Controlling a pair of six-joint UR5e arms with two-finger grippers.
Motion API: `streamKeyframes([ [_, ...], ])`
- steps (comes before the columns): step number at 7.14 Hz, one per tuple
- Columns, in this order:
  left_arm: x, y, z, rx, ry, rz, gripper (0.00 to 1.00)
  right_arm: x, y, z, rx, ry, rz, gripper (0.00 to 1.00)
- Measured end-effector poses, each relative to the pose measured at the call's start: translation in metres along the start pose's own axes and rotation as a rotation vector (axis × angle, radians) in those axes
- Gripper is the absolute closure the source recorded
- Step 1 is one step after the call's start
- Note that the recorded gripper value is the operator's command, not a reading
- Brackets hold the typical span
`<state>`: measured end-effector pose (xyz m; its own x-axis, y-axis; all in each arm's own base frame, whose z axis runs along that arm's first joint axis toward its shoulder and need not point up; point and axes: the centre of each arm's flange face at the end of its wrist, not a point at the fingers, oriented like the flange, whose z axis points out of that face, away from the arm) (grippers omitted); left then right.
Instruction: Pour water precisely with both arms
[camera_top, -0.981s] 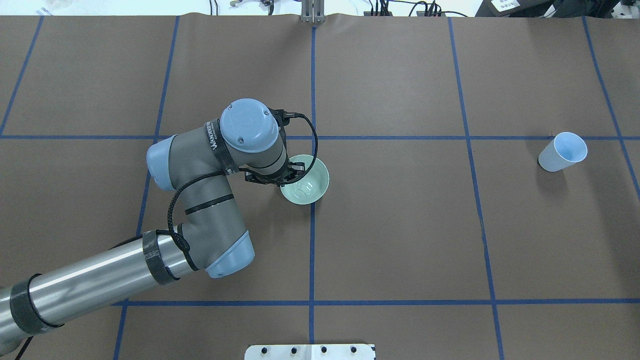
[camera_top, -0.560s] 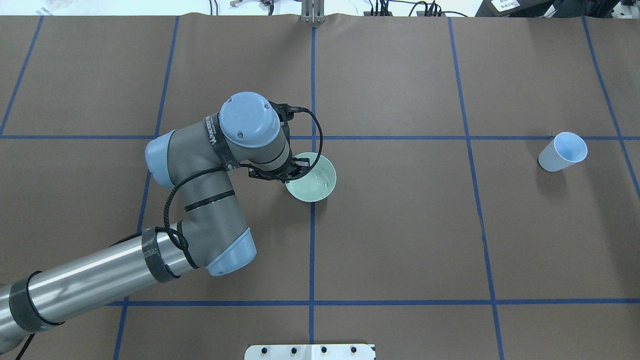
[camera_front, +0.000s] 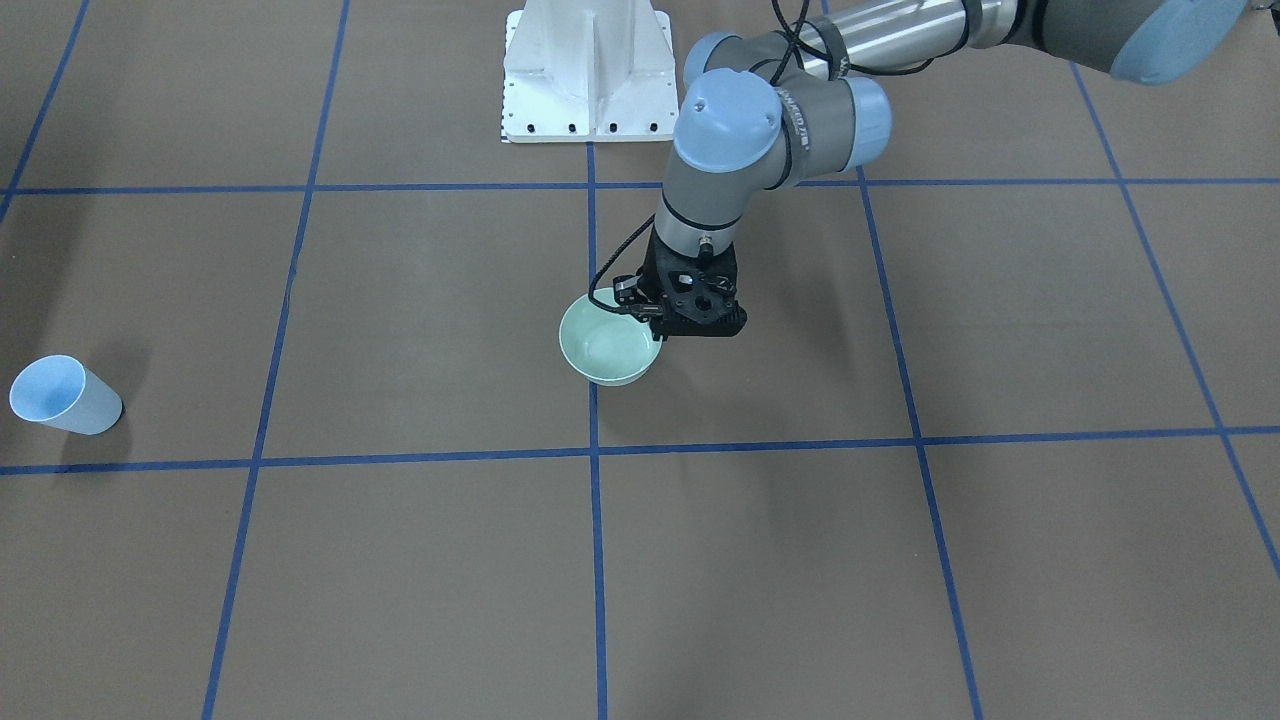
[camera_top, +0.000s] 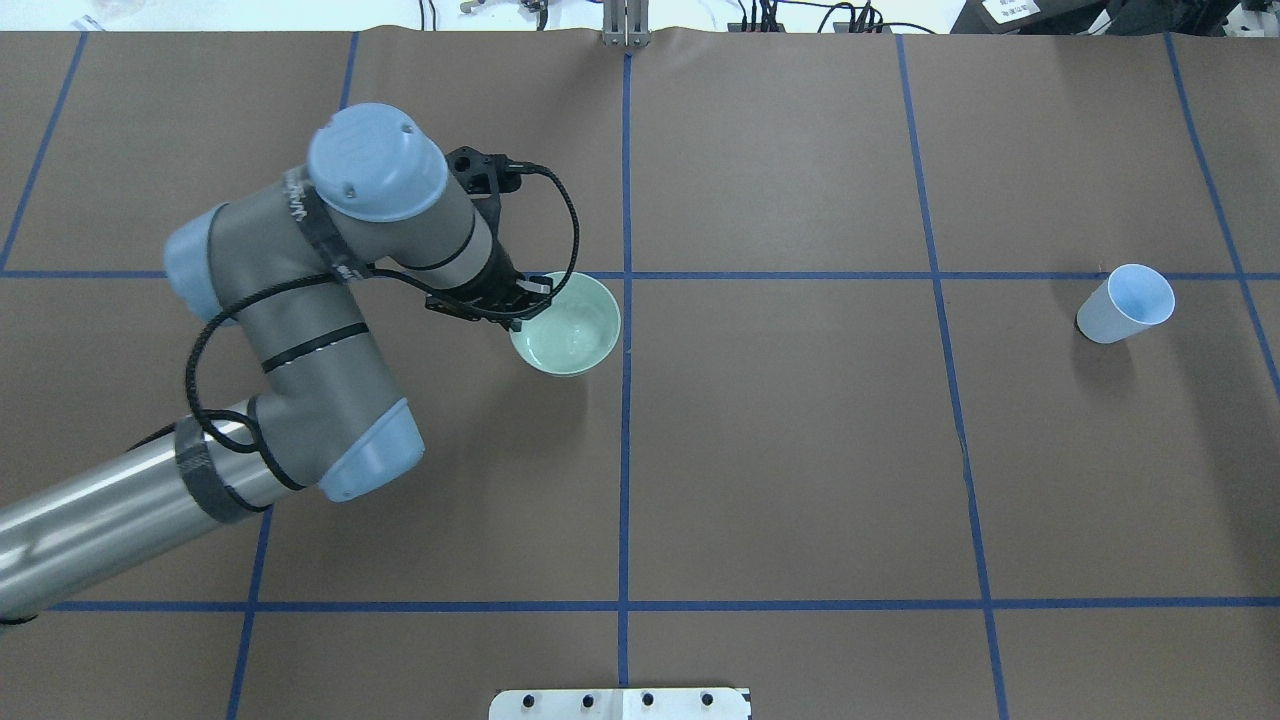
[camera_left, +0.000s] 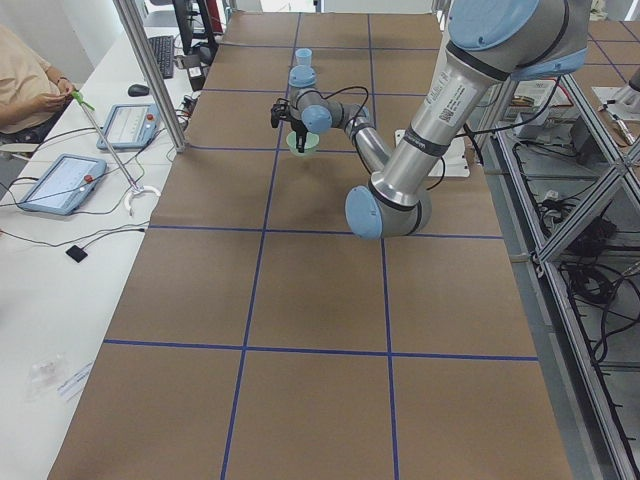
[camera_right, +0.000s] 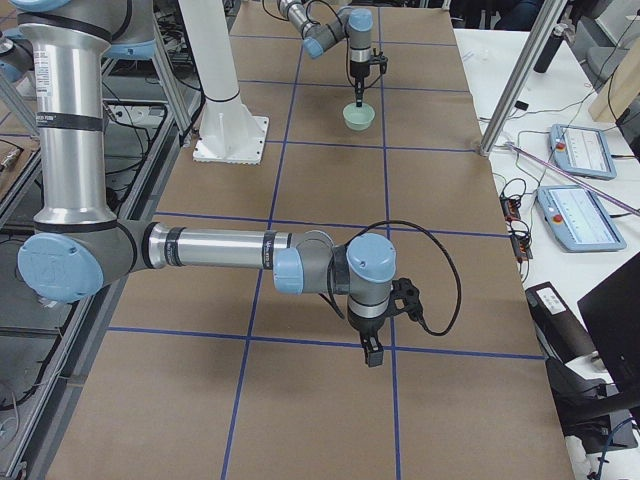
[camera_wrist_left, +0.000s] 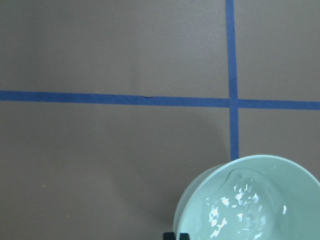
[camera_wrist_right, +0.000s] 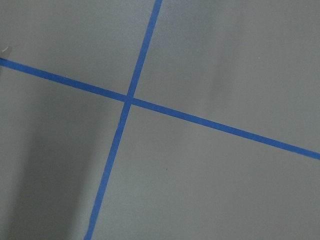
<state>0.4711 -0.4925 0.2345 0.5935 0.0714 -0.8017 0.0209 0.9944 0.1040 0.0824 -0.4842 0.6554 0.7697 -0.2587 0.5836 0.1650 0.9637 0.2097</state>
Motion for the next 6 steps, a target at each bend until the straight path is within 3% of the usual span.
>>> streamKeyframes([
  [2,-0.112,0.006,-0.023,-0.027,-0.025,0.110,1.00,-0.002,0.000,0.002,0.004,-0.031,0.004,0.00],
  [6,-0.310,0.042,-0.043,-0.060,-0.043,0.264,1.00,-0.002,0.001,0.003,0.004,-0.035,-0.005,0.00],
])
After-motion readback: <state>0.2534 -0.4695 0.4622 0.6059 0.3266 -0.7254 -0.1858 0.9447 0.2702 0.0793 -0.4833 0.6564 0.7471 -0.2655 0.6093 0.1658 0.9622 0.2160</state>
